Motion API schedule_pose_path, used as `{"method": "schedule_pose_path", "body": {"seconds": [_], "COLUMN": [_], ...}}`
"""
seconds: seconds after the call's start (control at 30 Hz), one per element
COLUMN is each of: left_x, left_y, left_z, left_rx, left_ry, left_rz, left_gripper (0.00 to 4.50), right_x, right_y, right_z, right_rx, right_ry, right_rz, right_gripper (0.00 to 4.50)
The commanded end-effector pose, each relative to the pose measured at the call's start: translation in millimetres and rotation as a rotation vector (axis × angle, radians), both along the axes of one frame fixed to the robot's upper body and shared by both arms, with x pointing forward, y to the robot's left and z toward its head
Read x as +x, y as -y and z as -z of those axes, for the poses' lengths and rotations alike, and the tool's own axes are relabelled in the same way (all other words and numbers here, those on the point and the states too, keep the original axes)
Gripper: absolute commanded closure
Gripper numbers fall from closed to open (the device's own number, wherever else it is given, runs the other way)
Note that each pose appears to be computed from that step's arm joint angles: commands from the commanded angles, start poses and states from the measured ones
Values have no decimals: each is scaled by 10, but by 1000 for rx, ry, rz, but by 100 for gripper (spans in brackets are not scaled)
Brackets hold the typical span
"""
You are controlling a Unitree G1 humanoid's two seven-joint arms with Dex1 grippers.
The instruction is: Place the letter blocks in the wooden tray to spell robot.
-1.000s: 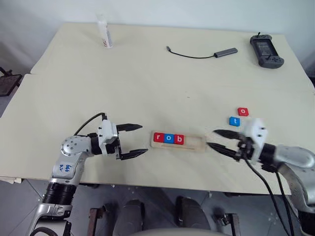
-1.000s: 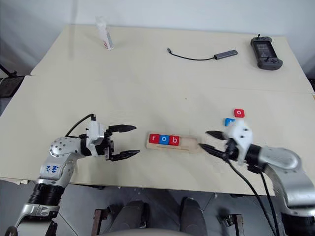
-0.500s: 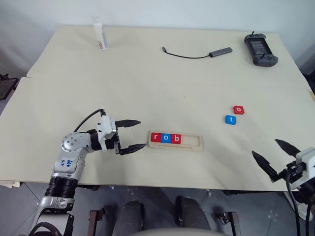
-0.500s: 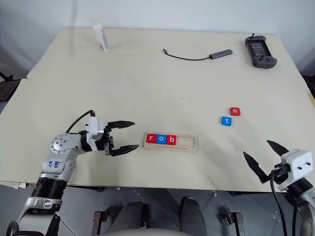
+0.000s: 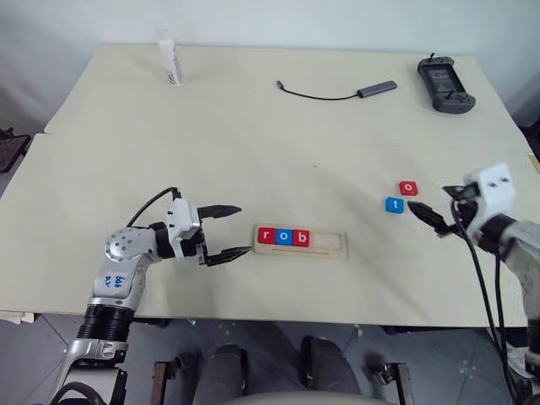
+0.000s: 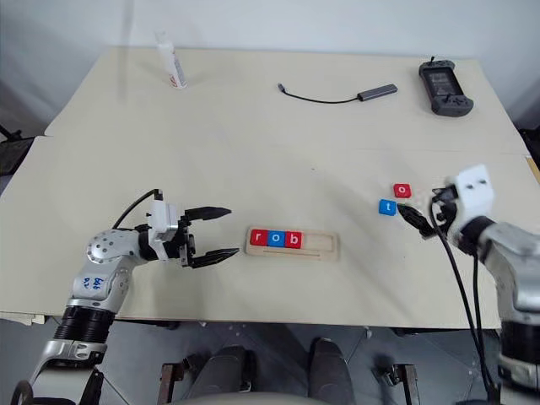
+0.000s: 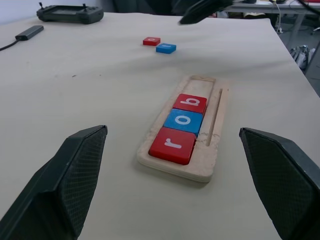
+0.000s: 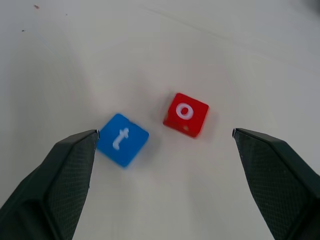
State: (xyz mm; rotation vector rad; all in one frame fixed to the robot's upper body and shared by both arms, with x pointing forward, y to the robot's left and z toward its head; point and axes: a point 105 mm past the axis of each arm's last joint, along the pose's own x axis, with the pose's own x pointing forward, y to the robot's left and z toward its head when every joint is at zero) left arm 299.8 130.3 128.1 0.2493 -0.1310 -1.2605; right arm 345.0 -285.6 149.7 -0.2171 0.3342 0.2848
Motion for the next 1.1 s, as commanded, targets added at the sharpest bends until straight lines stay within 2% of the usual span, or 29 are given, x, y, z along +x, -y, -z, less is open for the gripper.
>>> {"method": "schedule_pose_path", "body": {"seconds": [0.03, 0.17, 0.57, 0.77, 0.9, 1.0, 1.1], "left_x": [-54, -97, -128, -103, -90, -88, -98], "left_y": [40, 15, 20, 61, 104, 106, 102], "left_z": [-72, -55, -64, -83, -124, -139, -152], "left_rx": [-9, -10, -19, -22, -25, -27, -27], "left_ry": [33, 26, 24, 26, 33, 36, 39], "left_rz": [14, -4, -20, -11, -4, -6, -10], "left_gripper": [0, 0, 0, 0, 0, 0, 0], "right_x": [63, 140, 154, 357, 497, 543, 549], "right_y": [59, 27, -9, 115, 183, 160, 105], "right_z": [36, -73, -202, -195, -69, -8, 43], "right_rx": [-38, -16, 30, 33, 46, 54, 64], "right_ry": [-62, -64, -72, -63, -100, -116, -143], "right_rz": [34, 50, 97, 178, 245, 244, 224], "right_gripper": [3, 3, 3, 3, 3, 63, 164]}}
